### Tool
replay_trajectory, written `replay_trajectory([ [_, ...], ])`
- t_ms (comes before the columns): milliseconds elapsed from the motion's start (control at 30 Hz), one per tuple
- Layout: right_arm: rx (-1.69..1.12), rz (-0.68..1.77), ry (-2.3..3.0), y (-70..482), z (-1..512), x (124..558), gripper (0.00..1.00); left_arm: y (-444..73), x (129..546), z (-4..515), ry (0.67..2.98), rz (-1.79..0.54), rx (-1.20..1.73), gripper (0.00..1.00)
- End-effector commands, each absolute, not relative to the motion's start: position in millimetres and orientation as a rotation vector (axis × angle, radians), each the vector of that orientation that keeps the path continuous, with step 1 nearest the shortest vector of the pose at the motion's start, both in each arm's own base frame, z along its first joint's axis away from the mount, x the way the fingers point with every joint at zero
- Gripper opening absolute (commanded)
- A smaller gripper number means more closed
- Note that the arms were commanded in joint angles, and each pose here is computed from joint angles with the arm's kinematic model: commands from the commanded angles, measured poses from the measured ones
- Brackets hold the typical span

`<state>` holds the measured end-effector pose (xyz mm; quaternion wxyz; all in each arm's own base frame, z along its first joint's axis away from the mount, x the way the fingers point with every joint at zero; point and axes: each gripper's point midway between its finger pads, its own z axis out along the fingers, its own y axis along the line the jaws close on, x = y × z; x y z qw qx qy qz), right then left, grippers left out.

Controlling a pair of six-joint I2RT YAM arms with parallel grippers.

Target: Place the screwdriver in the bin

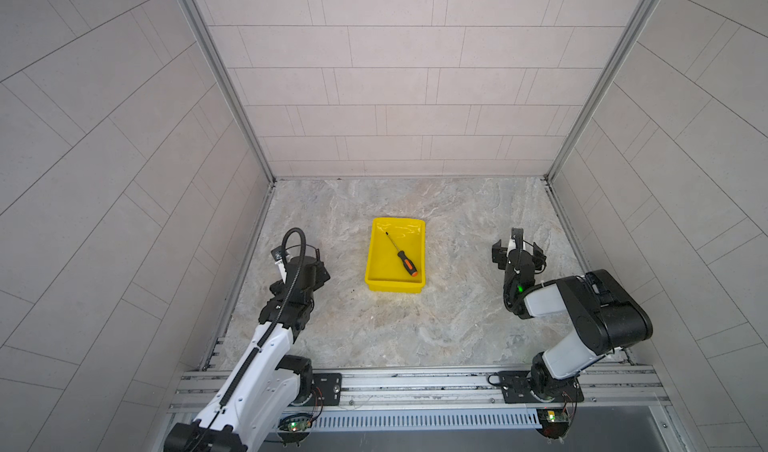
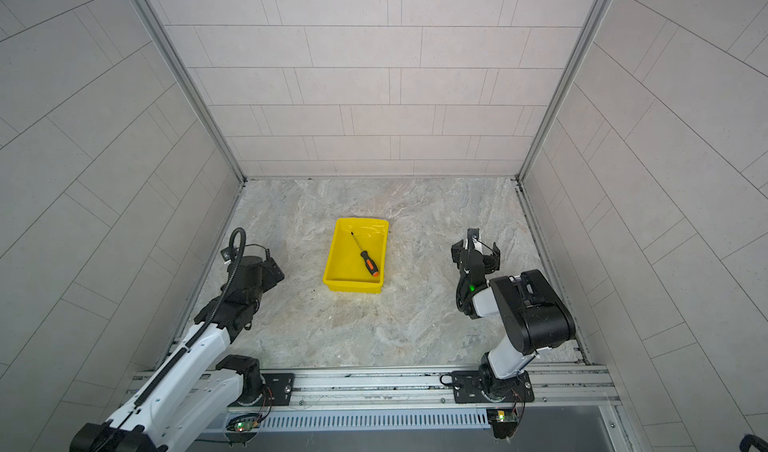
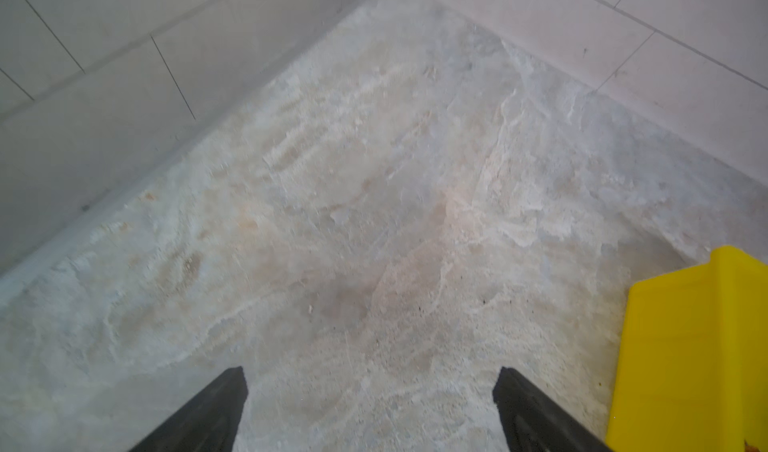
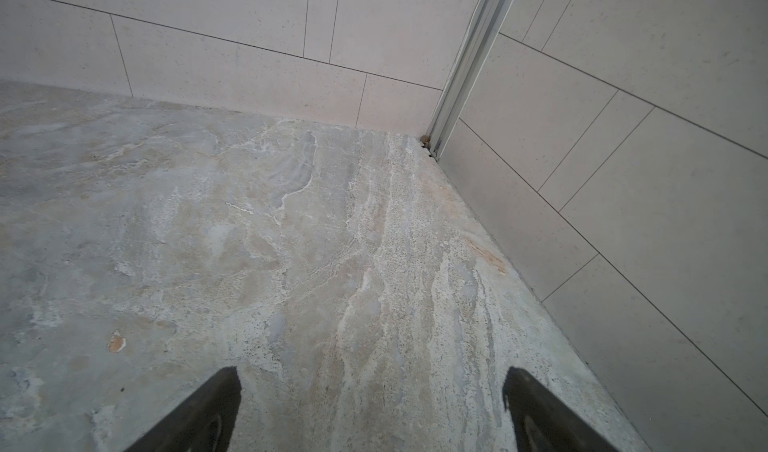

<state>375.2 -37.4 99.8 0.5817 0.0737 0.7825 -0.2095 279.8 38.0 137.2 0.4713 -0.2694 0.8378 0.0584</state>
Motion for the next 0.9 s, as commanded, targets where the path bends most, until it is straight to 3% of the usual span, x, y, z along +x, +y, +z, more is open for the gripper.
replay_trajectory([
  [0,0.19,-0.484,1.816,-39,102,377,0.99,50,308,182,1.905,0.306,-0.518,1.0],
  [133,0.188,-0.483,1.817,-38,102,377,0.99,30,342,196,1.735,0.243,-0.32,1.0],
  [267,0.189,-0.483,1.816,-39,102,377,0.99,31,347,179,1.624,0.291,-0.251,1.0],
  [567,0.19,-0.485,1.818,-39,102,377,0.99,44,360,101,1.791,0.337,-0.285,1.0],
  [867,0.188,-0.486,1.817,-39,102,377,0.99,44,384,98,1.838,0.407,-0.275,1.0],
])
